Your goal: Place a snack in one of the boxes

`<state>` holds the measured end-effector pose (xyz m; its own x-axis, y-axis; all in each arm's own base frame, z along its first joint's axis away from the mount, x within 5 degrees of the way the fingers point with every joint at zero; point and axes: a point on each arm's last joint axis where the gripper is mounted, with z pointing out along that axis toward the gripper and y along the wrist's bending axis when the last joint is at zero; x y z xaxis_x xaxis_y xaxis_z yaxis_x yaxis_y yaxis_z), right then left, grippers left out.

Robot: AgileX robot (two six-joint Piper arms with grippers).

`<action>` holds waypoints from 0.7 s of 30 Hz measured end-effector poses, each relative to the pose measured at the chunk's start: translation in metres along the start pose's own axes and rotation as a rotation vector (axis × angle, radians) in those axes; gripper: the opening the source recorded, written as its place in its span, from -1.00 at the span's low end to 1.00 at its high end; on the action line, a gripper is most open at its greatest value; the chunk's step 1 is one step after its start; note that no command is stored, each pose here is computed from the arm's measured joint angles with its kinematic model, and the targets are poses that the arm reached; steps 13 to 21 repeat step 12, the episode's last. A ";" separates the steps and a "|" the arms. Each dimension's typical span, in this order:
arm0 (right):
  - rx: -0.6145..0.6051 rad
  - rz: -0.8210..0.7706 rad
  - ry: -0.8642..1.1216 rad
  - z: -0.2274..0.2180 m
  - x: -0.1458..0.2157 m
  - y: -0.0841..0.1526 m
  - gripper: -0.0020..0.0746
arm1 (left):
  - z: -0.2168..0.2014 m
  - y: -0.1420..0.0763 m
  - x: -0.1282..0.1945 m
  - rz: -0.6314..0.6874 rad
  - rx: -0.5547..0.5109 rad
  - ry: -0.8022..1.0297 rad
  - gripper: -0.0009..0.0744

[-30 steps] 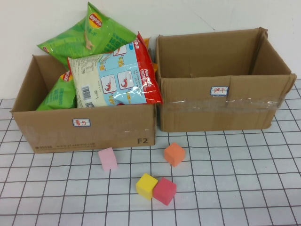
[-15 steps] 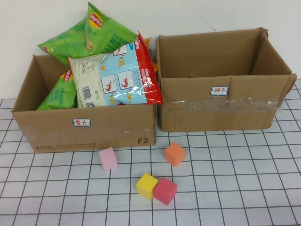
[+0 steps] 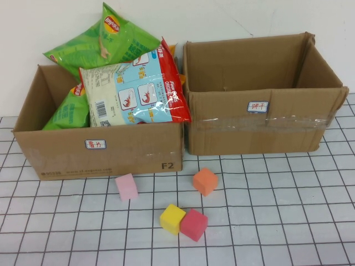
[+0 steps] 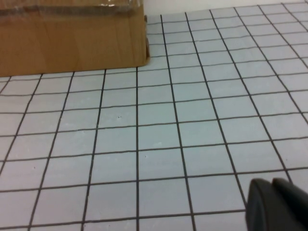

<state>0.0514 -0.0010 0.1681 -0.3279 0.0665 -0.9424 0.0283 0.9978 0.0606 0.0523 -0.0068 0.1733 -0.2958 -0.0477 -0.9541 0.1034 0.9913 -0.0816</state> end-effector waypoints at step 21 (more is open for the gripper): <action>0.000 0.021 0.037 -0.001 0.002 0.000 -0.95 | 0.000 0.000 0.000 -0.002 0.001 0.000 -0.98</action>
